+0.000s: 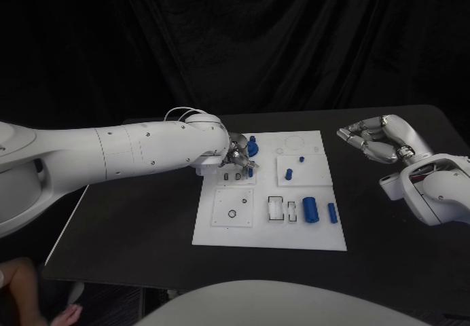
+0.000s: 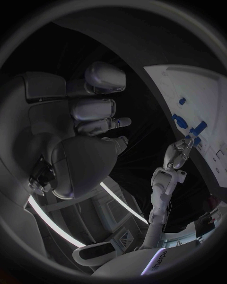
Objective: Assemble the parts on the task board
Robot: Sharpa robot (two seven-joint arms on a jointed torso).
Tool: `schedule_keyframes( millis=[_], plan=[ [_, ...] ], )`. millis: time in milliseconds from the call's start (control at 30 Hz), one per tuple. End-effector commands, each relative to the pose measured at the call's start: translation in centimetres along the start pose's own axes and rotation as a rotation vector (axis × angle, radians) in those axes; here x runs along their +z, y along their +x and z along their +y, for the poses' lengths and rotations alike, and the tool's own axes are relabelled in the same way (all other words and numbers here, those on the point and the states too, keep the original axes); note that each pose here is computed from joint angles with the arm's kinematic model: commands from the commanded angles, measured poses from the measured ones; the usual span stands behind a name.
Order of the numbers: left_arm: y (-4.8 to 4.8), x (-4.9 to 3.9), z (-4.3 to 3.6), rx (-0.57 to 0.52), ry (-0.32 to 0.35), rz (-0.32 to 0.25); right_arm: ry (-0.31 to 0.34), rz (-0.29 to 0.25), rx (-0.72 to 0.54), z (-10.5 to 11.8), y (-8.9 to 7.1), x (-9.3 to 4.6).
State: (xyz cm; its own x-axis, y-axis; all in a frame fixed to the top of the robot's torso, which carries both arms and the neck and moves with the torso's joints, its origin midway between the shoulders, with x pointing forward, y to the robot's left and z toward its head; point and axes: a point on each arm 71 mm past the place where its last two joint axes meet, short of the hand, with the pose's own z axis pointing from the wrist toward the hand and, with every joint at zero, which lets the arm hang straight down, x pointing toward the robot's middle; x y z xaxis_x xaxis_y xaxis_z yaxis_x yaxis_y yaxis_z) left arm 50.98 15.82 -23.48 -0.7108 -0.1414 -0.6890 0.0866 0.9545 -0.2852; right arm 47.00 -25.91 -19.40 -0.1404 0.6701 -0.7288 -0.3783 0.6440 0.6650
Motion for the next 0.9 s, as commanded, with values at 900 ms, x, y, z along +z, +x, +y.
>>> schedule_keyframes(
  millis=[900],
  plan=[
    [0.68,0.15,-0.19,0.013,0.015,0.038,0.018,0.016,-0.006,-0.23,0.26,0.17]
  ],
)
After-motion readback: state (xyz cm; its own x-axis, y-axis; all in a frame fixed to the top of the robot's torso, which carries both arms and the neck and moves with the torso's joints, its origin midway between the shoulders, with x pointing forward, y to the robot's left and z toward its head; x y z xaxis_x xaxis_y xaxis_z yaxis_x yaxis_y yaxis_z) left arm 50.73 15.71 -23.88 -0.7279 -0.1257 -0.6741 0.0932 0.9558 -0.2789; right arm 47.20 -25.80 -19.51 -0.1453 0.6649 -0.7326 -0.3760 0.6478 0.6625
